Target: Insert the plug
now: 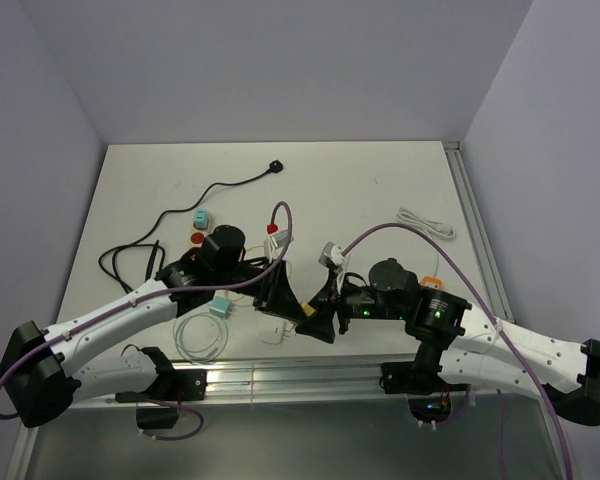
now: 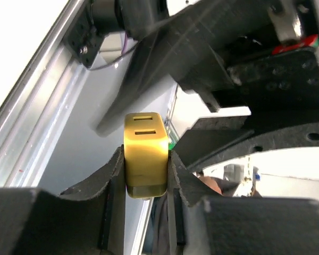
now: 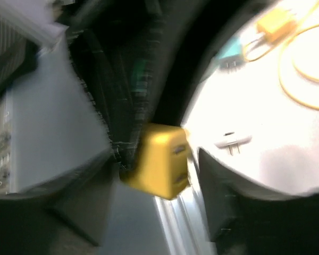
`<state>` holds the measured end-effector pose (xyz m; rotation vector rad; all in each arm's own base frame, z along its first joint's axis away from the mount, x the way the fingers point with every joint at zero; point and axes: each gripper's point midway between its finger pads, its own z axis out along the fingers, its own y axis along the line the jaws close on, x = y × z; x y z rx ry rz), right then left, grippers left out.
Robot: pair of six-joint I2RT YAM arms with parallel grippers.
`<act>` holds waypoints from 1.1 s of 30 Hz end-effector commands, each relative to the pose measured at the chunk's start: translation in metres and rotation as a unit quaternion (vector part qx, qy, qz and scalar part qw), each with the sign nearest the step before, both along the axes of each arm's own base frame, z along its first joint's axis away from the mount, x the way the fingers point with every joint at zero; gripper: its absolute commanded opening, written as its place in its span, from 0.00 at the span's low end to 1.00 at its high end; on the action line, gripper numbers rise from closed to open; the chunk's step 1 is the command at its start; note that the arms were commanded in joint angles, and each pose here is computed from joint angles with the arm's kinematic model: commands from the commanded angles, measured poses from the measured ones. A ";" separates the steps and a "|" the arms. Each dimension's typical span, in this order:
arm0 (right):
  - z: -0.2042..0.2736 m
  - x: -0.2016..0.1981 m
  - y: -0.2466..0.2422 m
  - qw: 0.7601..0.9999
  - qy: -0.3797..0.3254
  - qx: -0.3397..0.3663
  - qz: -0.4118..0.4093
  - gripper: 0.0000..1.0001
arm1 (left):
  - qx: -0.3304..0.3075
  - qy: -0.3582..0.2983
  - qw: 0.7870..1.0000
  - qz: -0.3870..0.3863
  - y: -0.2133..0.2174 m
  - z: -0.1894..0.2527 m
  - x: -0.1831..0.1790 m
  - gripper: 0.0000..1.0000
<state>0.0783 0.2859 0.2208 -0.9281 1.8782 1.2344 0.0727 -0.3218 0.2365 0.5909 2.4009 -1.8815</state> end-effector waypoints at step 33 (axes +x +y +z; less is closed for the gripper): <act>0.145 0.025 -0.003 0.958 0.019 0.270 -0.097 0.64 | -0.308 -0.262 0.897 0.177 0.031 0.150 0.027 0.00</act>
